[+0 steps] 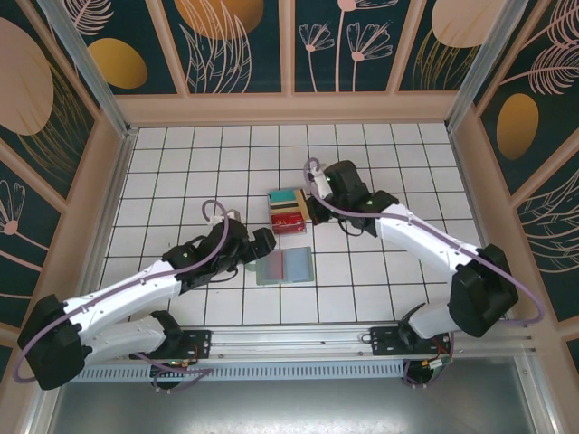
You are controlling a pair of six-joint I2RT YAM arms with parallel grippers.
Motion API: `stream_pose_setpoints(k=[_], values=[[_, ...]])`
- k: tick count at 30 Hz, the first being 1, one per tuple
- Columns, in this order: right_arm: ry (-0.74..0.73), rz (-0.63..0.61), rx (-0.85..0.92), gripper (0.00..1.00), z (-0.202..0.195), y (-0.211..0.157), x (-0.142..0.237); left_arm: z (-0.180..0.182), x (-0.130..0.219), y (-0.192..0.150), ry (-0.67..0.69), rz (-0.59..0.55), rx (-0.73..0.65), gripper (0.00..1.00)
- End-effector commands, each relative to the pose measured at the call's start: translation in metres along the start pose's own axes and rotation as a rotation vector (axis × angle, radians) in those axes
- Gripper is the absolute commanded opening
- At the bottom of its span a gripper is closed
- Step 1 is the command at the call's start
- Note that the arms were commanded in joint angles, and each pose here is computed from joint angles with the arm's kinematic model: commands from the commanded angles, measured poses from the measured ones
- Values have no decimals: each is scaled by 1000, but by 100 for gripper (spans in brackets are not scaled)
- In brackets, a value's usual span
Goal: Take the credit cards out of the card holder
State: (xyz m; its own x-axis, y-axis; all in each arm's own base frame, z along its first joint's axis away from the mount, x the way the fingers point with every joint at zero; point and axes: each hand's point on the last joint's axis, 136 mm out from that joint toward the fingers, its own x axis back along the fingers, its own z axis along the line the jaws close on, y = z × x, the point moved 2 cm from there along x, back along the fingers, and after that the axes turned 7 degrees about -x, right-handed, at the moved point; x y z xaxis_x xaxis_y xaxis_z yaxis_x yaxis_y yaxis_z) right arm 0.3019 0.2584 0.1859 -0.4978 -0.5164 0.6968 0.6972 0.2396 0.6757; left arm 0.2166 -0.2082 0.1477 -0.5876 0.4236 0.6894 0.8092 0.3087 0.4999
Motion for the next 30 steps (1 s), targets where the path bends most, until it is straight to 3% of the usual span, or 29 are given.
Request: stream_pose_setpoints(k=[1, 7, 11, 16, 22, 30], values=[[-100, 12, 298, 0, -3, 12, -6, 5, 15, 26, 77, -92, -32, 98], [-146, 43, 581, 0, 5, 20, -19, 22, 20, 55, 205, -104, -51, 98], [-119, 39, 684, 0, 14, 22, -24, 26, 22, 73, 239, -102, -84, 99], [-171, 122, 834, 0, 17, 10, -42, 52, 19, 88, 300, -70, -64, 99], [-174, 142, 955, 0, 19, 8, -49, 50, 19, 102, 281, -114, -133, 99], [-150, 154, 961, 0, 28, 9, -68, 45, 11, 108, 295, -78, -160, 99]])
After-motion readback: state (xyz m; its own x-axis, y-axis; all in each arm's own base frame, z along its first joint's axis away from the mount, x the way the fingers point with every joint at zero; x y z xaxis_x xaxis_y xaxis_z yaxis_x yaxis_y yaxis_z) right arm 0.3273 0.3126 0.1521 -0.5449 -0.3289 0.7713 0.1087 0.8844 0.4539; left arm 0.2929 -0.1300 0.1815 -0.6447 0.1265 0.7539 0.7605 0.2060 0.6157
